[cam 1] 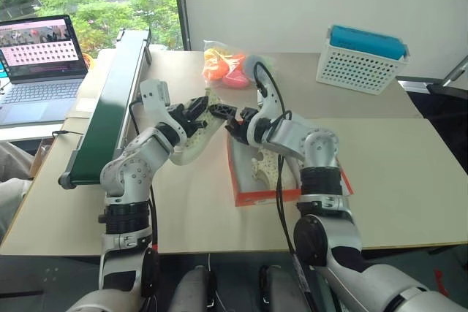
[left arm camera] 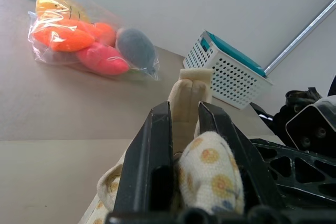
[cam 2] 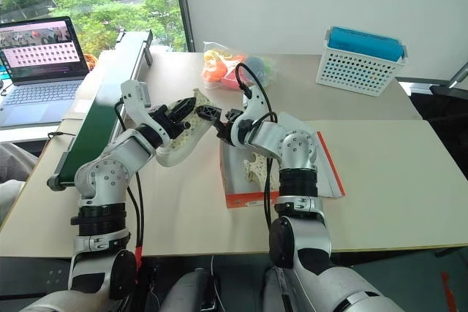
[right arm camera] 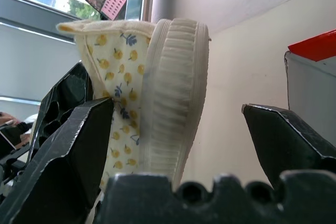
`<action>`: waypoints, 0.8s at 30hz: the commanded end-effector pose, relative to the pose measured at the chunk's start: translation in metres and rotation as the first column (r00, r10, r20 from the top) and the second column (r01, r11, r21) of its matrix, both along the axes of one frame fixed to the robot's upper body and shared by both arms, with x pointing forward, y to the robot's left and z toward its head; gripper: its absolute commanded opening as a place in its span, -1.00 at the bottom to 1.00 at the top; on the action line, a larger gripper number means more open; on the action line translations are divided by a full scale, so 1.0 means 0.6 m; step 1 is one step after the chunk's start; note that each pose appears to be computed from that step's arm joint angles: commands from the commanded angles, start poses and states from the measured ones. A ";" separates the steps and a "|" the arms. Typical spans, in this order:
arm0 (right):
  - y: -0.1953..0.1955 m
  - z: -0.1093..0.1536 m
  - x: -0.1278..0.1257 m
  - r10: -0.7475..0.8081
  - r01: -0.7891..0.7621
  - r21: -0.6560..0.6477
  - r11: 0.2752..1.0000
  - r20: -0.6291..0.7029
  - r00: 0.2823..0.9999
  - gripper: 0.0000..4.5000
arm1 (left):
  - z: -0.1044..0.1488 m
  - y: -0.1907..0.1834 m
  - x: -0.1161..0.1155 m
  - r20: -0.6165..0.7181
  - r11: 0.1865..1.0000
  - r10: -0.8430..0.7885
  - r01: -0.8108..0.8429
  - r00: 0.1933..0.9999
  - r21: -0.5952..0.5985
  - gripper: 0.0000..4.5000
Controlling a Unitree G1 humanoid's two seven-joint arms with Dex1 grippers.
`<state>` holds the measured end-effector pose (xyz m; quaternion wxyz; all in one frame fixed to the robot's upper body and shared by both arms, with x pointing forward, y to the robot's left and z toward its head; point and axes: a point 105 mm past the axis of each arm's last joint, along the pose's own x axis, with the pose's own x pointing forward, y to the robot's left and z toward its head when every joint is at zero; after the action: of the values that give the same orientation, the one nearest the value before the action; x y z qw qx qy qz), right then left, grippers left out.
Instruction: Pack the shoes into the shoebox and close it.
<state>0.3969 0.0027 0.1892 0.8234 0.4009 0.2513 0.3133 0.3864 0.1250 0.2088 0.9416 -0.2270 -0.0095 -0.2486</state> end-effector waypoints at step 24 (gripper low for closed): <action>0.032 0.104 0.005 -0.096 0.072 0.171 0.983 0.135 0.986 -0.67 | 0.039 -0.036 -0.041 0.163 0.987 -0.120 0.100 0.979 0.125 0.05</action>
<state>0.4071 0.0032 0.2168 0.8300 0.4281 0.2003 0.2961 0.3730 0.1156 0.2150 0.9453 -0.1618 -0.0310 -0.2816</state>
